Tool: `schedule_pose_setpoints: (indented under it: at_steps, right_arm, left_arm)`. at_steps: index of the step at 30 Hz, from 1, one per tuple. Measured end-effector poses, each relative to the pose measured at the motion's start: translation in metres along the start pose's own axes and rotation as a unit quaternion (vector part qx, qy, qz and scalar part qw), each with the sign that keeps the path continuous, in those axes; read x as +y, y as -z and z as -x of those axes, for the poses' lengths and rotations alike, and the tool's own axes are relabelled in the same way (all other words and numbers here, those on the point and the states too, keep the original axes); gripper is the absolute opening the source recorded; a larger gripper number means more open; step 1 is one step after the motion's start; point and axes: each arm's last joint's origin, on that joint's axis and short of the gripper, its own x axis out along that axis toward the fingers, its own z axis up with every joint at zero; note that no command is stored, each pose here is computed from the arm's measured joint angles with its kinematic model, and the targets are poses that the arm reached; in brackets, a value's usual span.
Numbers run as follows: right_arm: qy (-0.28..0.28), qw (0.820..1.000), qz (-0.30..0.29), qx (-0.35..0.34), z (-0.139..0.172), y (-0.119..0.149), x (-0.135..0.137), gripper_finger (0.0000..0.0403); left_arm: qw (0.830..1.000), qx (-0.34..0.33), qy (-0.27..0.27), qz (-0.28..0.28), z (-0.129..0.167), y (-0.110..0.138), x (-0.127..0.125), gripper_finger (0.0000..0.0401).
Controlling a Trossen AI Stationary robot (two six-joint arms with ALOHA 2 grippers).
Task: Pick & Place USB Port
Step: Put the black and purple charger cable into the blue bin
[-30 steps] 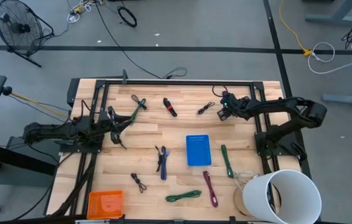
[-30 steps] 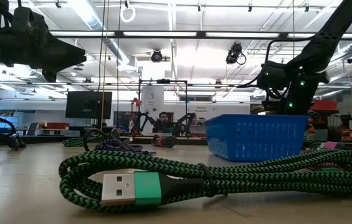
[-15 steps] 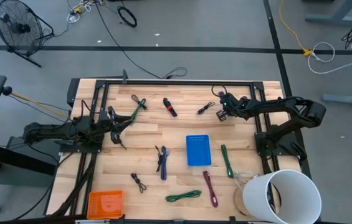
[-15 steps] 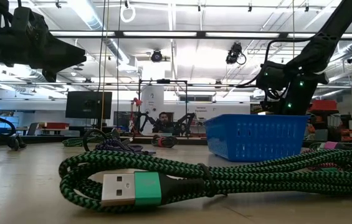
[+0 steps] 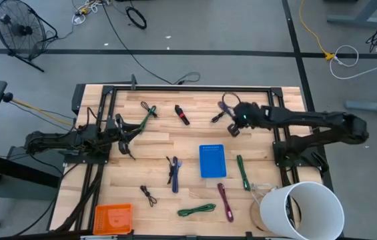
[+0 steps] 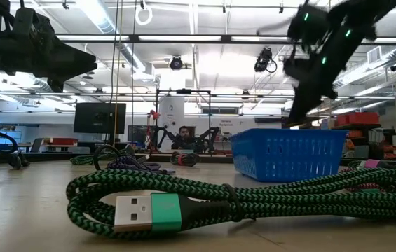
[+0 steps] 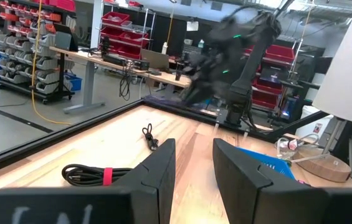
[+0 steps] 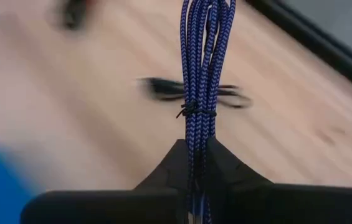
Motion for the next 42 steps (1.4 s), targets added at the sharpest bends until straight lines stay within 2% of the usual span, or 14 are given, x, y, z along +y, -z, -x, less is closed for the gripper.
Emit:
schedule_pose_setpoints:
  at_steps: [4,8,14,19,24,32,36,39,42]
  right_arm:
    - [-0.094,0.995,0.014,-0.034,0.031,0.005,0.04,0.0019]
    - [-0.15,0.987,0.024,-0.044,0.048,0.027,0.079,0.0017]
    - [-0.182,0.981,0.023,-0.065,0.053,0.063,0.13,0.0017]
    - [-0.2,0.975,0.038,-0.089,0.039,0.077,0.159,0.0017]
    - [-0.207,0.972,0.048,-0.104,0.027,0.077,0.169,0.0016]
    - [-0.181,0.976,0.031,-0.116,0.025,0.077,0.167,0.0016]
    - [-0.158,0.98,-0.021,-0.122,0.024,0.077,0.164,0.0016]
    - [-0.144,0.982,-0.018,-0.117,0.022,0.08,0.164,0.0016]
    - [-0.111,0.984,-0.043,-0.131,0.02,0.084,0.162,0.0016]
  left_arm:
    - [1.0,0.0,0.0,0.0,0.0,0.0,0.0,0.0112]
    - [1.0,0.0,0.0,0.0,0.0,0.0,0.0,0.0112]
    - [1.0,0.0,0.0,0.0,0.0,0.0,0.0,0.0112]
    - [1.0,0.0,0.0,-0.001,0.0,0.0,0.0,0.0112]
    - [1.0,0.0,0.0,-0.001,0.0,0.0,0.0,0.0112]
    - [1.0,0.0,-0.002,-0.007,0.0,0.0,0.0,0.0112]
    - [1.0,0.0,-0.002,-0.006,0.0,0.0,0.0,0.0112]
    - [1.0,0.0,-0.002,-0.006,0.0,0.0,0.0,0.0112]
    - [1.0,0.0,-0.002,-0.006,0.0,0.0,0.0,0.0112]
